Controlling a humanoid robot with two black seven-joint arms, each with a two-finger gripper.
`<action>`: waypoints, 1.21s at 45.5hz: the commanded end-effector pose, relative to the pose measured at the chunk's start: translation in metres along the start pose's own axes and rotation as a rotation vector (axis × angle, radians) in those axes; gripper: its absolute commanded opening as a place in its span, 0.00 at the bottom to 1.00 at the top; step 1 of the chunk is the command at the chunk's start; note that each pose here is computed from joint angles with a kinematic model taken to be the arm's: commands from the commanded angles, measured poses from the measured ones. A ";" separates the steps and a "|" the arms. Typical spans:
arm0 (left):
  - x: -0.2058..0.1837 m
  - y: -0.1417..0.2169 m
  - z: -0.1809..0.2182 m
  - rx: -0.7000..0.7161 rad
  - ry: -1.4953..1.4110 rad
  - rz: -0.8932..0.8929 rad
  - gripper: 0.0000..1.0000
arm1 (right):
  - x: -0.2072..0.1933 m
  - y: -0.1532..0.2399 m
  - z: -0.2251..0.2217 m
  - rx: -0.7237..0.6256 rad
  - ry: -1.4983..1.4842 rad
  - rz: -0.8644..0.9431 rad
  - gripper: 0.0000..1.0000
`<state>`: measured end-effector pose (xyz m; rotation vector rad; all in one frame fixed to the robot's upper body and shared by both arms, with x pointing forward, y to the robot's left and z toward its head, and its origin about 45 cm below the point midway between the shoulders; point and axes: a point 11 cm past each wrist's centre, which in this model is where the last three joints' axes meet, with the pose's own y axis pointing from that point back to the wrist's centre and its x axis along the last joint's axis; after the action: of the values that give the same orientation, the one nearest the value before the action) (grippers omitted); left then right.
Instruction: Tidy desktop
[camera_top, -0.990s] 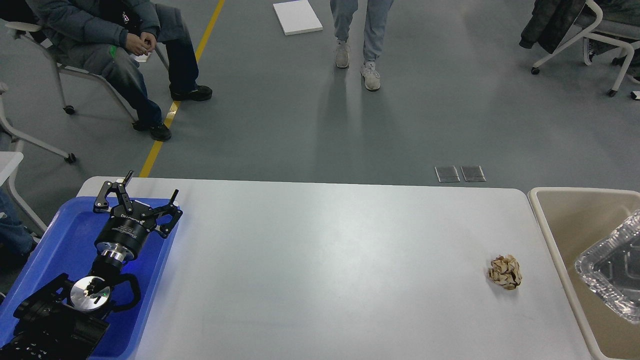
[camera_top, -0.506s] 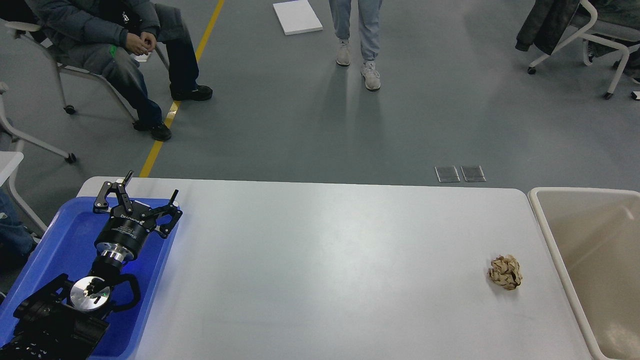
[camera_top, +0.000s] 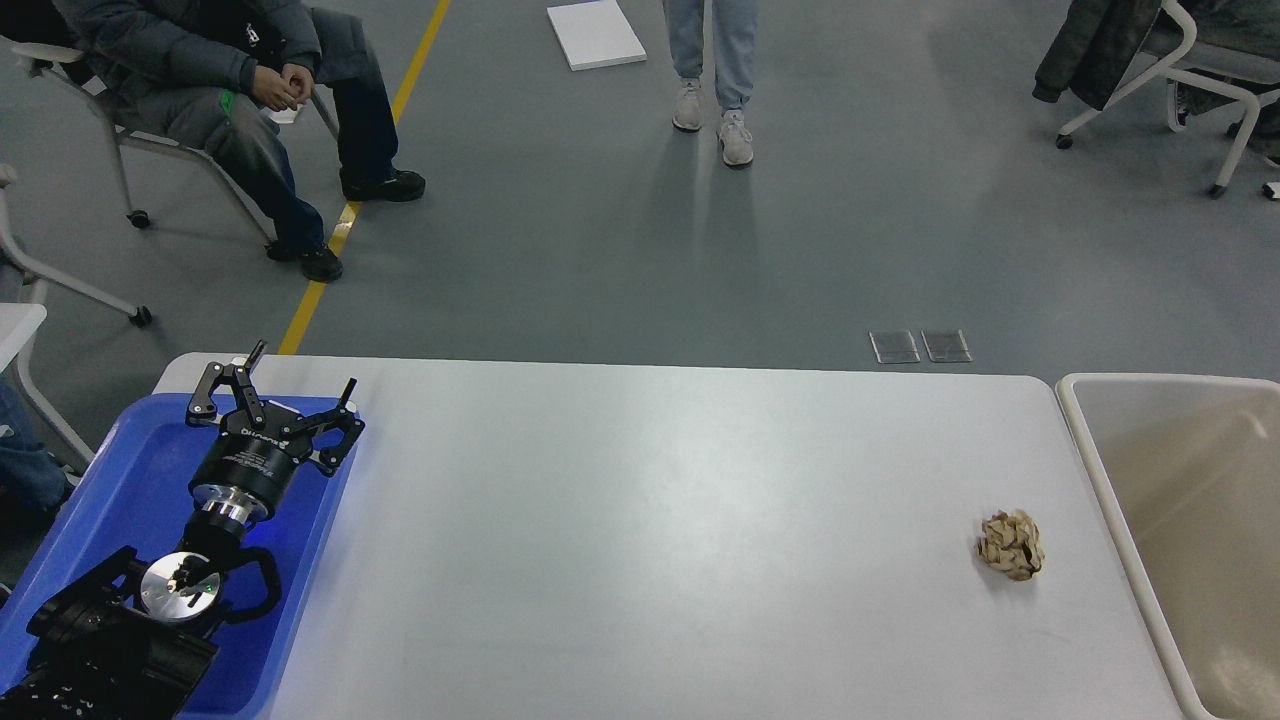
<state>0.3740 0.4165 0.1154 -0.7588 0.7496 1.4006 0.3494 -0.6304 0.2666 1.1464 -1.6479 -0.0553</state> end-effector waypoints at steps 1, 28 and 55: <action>0.000 0.000 0.000 -0.001 0.000 0.000 1.00 | 0.041 0.026 -0.041 0.107 -0.038 -0.048 0.99; 0.000 0.000 0.000 0.003 -0.001 0.000 1.00 | 0.063 0.150 -0.216 0.510 0.179 -0.301 0.99; 0.000 0.000 0.000 -0.001 0.000 0.000 1.00 | -0.036 0.174 -0.246 0.338 0.866 -0.469 1.00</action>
<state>0.3740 0.4163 0.1153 -0.7566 0.7506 1.3996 0.4312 -0.4279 0.4627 1.5944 -0.9344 0.3627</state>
